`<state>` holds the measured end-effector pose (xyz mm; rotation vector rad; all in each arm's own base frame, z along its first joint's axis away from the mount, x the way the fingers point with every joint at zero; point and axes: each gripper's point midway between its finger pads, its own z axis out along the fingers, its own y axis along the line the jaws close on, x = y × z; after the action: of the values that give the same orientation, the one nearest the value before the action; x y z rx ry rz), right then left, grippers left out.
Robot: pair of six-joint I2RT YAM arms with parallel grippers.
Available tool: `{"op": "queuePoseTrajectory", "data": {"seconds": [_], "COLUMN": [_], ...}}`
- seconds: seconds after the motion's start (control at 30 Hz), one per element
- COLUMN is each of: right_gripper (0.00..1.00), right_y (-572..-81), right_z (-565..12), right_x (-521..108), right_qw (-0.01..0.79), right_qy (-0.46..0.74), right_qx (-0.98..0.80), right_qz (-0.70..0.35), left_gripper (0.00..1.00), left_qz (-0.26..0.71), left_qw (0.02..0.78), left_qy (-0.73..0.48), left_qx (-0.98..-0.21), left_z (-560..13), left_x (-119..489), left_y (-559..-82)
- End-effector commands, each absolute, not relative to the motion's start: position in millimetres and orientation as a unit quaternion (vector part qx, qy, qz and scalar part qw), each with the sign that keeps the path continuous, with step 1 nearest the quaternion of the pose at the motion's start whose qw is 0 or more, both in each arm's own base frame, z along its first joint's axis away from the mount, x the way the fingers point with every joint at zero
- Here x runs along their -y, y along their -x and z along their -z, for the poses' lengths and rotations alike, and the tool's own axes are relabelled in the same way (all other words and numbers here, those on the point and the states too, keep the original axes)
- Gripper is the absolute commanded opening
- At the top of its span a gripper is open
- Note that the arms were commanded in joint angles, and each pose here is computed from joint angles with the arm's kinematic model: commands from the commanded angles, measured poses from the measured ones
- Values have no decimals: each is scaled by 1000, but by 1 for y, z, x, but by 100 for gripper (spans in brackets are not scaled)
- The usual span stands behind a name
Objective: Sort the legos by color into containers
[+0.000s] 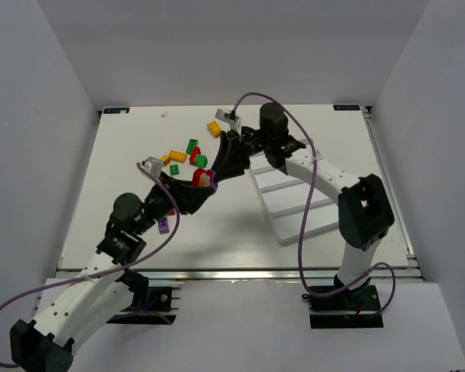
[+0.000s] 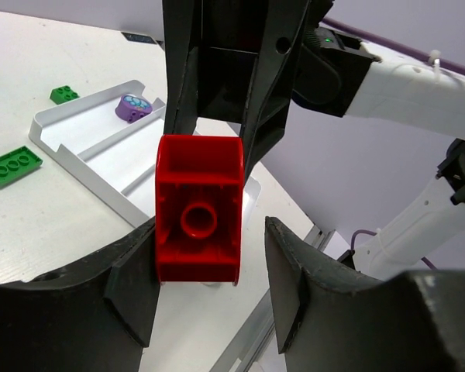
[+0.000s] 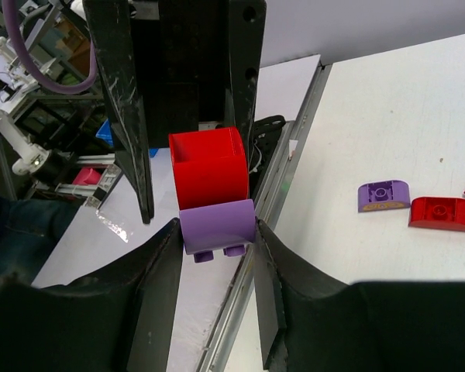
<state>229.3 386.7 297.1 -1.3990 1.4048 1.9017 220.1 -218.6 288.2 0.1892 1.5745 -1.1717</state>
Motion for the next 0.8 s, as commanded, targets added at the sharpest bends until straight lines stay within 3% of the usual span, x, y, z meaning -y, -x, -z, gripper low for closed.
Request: {"op": "queuePoseTrajectory", "data": {"seconds": [0.0, 0.23, 0.37, 0.63, 0.77], "right_gripper": [0, 0, 0, 0, 0], "right_y": [-235, -232, -230, -228, -230], "right_z": [-318, -319, -318, -314, -304], "right_x": [-384, -382, -381, -378, -375], "right_qw": [223, 219, 219, 214, 214], "right_qy": [520, 521, 521, 518, 515], "right_qx": [-472, -469, -469, -472, -477], "right_qz": [-676, -679, -679, -680, -679], "left_gripper": [62, 59, 48, 5, 4], "left_qz": [505, 511, 510, 489, 475], "left_qw": [564, 563, 562, 594, 616], "left_qy": [-88, -88, -86, -71, -57], "left_qx": [-647, -644, -646, -635, -626], "left_z": [-309, -311, -311, -323, -331], "left_x": [217, 219, 219, 208, 197], "left_y": [-213, -213, -214, -219, -220]}}
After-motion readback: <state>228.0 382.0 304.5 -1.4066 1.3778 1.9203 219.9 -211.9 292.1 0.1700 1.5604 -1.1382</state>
